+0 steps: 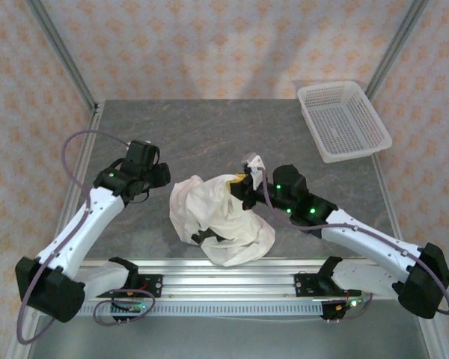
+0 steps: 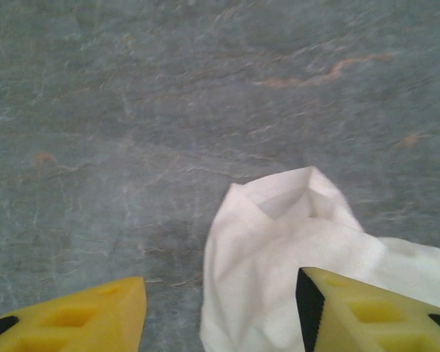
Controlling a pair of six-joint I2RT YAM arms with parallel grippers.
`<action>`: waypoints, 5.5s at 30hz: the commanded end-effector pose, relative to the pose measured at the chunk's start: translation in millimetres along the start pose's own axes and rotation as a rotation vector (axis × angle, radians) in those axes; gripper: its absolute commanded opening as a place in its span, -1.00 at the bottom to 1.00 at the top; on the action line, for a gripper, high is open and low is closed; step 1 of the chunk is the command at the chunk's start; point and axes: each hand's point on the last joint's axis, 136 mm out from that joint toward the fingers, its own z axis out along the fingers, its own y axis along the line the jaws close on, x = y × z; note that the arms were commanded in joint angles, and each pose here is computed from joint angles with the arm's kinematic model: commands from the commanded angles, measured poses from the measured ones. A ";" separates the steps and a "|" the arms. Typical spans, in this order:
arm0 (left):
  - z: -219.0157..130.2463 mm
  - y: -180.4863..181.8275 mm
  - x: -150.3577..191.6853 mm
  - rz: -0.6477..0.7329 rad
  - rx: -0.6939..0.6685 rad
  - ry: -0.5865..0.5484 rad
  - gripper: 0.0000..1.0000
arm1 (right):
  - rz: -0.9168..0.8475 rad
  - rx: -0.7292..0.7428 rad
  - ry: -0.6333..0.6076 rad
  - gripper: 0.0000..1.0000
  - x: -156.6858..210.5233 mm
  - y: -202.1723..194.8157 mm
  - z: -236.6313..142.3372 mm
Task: Fold the inside-out t-shirt
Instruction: Turn the T-shirt inside out at the center of the table.
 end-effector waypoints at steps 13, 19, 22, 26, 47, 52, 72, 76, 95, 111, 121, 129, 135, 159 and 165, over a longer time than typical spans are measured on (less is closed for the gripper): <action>-34.0 -172.8 77.0 0.400 0.442 -0.014 0.13 | 0.119 0.164 0.055 -1.00 1.3 -31.9 20.1; -0.6 -176.2 68.7 0.477 0.288 -0.043 0.14 | 0.148 0.175 0.077 -1.00 5.3 -32.7 17.2; -9.0 -174.7 57.3 0.446 0.295 -0.064 -0.57 | 0.171 0.204 0.074 -1.00 12.0 -39.9 16.2; -39.5 -195.4 60.0 0.402 0.531 -0.001 -1.00 | 0.263 0.278 0.083 -1.00 32.5 -75.0 12.8; -44.4 -197.0 56.4 0.271 0.737 0.165 -1.00 | 0.521 0.266 -0.024 -0.12 52.0 -40.1 -18.5; -42.5 -196.8 55.0 0.260 0.727 0.163 -1.00 | 0.586 0.350 0.000 -0.14 67.6 -51.2 4.0; -18.1 -141.4 43.7 0.247 0.474 0.108 -1.00 | 0.531 0.233 0.038 -1.00 48.6 -34.1 13.8; 37.2 -91.5 51.7 0.270 0.198 0.133 -1.00 | 0.482 -0.195 -0.011 -1.00 -14.2 37.6 -16.5; -44.8 -105.2 43.4 0.365 0.507 -0.117 0.18 | 0.524 -0.159 -0.053 -1.00 -38.7 1.2 -29.4; -8.9 -200.8 89.7 0.523 0.666 0.020 0.12 | 0.539 -0.202 -0.035 -1.00 -47.5 10.7 -32.7; 2.8 -190.2 55.3 0.433 0.485 -0.060 -0.28 | 0.563 -0.208 -0.025 -1.00 -43.7 12.0 -34.1; -63.5 -184.3 28.1 0.296 0.683 -0.129 -1.00 | 0.640 -0.016 -0.002 -1.00 2.3 -39.8 -48.1; -94.5 -172.5 21.0 0.257 0.760 -0.130 -1.00 | 0.702 0.196 0.125 -1.00 81.5 -88.7 -59.5; -71.9 -176.1 28.3 0.248 0.707 -0.056 -1.00 | -0.077 0.500 0.136 0.50 57.4 -22.0 1.2; -60.7 -159.9 28.7 0.252 0.610 -0.055 -1.00 | -0.092 0.507 0.149 -0.96 56.6 -22.9 5.1</action>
